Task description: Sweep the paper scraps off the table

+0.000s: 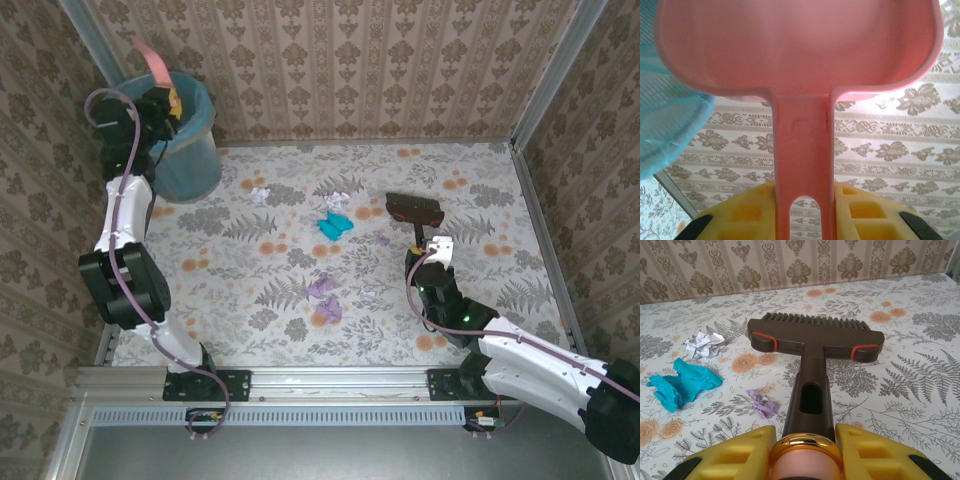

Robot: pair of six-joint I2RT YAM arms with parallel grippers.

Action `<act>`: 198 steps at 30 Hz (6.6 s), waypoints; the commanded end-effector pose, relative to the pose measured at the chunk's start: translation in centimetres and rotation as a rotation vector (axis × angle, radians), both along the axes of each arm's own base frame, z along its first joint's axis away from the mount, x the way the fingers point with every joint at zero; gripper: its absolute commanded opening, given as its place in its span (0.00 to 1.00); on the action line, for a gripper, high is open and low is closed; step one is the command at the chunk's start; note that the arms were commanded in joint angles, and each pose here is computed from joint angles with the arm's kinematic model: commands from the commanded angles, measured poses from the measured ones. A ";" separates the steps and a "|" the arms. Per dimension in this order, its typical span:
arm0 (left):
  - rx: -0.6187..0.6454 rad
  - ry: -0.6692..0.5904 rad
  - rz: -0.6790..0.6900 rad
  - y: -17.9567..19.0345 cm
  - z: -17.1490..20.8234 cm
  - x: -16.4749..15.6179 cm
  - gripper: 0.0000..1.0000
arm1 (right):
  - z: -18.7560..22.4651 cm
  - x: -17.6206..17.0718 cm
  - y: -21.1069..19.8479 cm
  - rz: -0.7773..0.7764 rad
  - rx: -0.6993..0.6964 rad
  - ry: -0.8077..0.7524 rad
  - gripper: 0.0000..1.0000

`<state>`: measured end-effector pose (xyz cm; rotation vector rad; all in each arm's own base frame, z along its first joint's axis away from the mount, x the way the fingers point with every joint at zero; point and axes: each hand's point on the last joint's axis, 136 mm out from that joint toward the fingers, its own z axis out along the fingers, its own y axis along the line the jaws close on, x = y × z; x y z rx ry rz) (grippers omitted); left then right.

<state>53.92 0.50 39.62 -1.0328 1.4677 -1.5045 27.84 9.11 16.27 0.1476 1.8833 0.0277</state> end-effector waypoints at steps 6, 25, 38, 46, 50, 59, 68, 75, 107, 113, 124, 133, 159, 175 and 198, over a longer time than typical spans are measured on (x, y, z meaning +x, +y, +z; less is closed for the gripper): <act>0.155 -0.177 -0.125 -6.2 7.0 -6.5 0.00 | 1.6 0.5 -0.6 -0.044 0.031 -0.063 0.00; 0.975 -0.126 -0.721 -22.5 -7.8 -28.0 0.00 | 1.4 0.4 0.4 -0.012 0.113 -0.008 0.00; 1.317 -0.065 -1.052 -24.8 -21.7 -39.2 0.00 | 2.5 0.3 -1.0 -0.078 0.106 0.046 0.00; 1.461 -0.136 -1.218 -26.4 -23.1 -43.3 0.00 | 4.4 0.4 -0.6 -0.039 0.097 0.149 0.00; 1.506 -0.129 -1.270 -26.7 -24.0 -44.1 0.00 | 5.1 0.2 -0.3 -0.007 0.072 0.212 0.00; 1.500 -0.117 -1.416 -26.3 -24.8 -46.9 0.00 | 6.2 -2.4 0.4 0.118 0.044 0.338 0.00; 1.553 -0.065 -1.511 -26.5 -25.9 -47.9 0.00 | 6.4 -3.8 1.2 0.185 0.056 0.424 0.00; 1.616 0.045 -1.550 -27.2 -27.9 -47.8 0.00 | 6.5 -5.0 2.9 0.296 0.082 0.501 0.00; 1.774 0.226 -1.448 -30.1 -31.8 -43.2 0.00 | 6.5 -11.4 3.5 0.491 -0.103 0.728 0.00; 1.752 0.209 -1.440 -30.7 -31.9 -42.9 0.00 | 9.3 -9.5 1.7 0.372 -0.056 0.543 0.00; 1.753 0.213 -1.434 -31.1 -32.2 -42.3 0.00 | 8.9 0.0 2.0 0.126 -0.050 0.371 0.00; 1.748 0.224 -1.417 -31.4 -32.1 -41.6 0.00 | 4.2 3.4 4.3 0.157 -0.045 0.504 0.00; 1.749 0.245 -1.410 -33.2 -32.9 -40.0 0.00 | 8.1 -8.9 -1.1 0.215 0.031 0.539 0.00; 1.752 0.228 -1.418 -33.6 -33.2 -39.7 0.00 | 4.1 -8.1 -2.3 0.111 -0.116 0.691 0.00; 1.759 0.113 -1.315 -35.5 -34.0 -37.4 0.00 | 5.9 -10.3 1.1 0.308 -0.056 0.667 0.00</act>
